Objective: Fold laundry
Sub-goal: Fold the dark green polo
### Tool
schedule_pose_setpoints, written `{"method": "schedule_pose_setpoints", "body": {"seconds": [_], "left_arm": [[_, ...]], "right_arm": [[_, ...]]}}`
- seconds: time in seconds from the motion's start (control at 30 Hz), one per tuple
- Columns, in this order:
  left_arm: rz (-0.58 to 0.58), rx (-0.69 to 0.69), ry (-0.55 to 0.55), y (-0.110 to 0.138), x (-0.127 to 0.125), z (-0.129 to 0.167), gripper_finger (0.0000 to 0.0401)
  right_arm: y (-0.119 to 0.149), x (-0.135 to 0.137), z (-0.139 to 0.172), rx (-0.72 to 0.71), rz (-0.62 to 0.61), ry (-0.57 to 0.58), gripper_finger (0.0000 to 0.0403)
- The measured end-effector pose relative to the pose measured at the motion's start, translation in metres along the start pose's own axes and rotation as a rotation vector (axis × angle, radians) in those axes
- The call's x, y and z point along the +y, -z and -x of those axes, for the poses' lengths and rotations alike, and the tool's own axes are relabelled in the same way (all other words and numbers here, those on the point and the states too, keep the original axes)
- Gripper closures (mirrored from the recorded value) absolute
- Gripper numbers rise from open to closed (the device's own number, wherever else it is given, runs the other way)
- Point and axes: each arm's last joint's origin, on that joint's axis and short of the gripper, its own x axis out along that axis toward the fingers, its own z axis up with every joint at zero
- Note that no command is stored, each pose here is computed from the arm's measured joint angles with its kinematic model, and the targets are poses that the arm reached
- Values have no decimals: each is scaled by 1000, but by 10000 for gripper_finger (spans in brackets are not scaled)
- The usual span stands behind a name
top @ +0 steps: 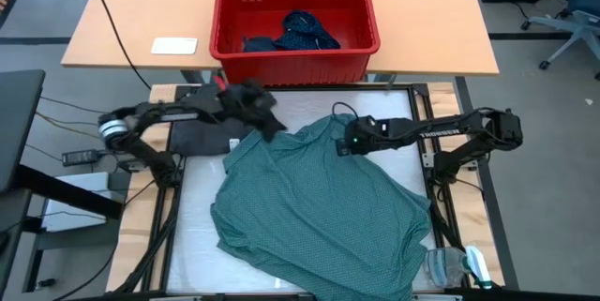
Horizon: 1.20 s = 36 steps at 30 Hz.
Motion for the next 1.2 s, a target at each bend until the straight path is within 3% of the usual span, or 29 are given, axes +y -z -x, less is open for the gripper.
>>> {"method": "schedule_pose_setpoints", "body": {"seconds": [0.13, 0.27, 0.37, 0.5, 0.6, 0.8, 1.0, 1.2], "left_arm": [[36, 105, -21, 10, 15, -38, 393], [95, 188, -70, 16, 34, -57, 393], [132, 243, -218, 17, 49, -54, 393], [84, 343, -484, 14, 65, -38, 396], [75, 397, -603, 8, 78, -21, 398], [145, 422, -652, -4, 92, 5, 399], [142, 444, -660, -10, 86, 25, 400], [143, 414, -671, -16, 86, 44, 400]], "right_arm": [[-1, 0, 0, 28, -6, -19, 392], [5, 3, 1, 52, -8, -29, 393], [12, 4, 2, 72, -22, -20, 393], [26, 2, 5, 113, -26, 38, 393], [38, -3, 8, 136, -17, 111, 393], [58, -15, 11, 157, -9, 237, 393], [73, -34, 2, 162, -25, 306, 393], [61, -69, -6, 124, -30, 495, 395]]}}
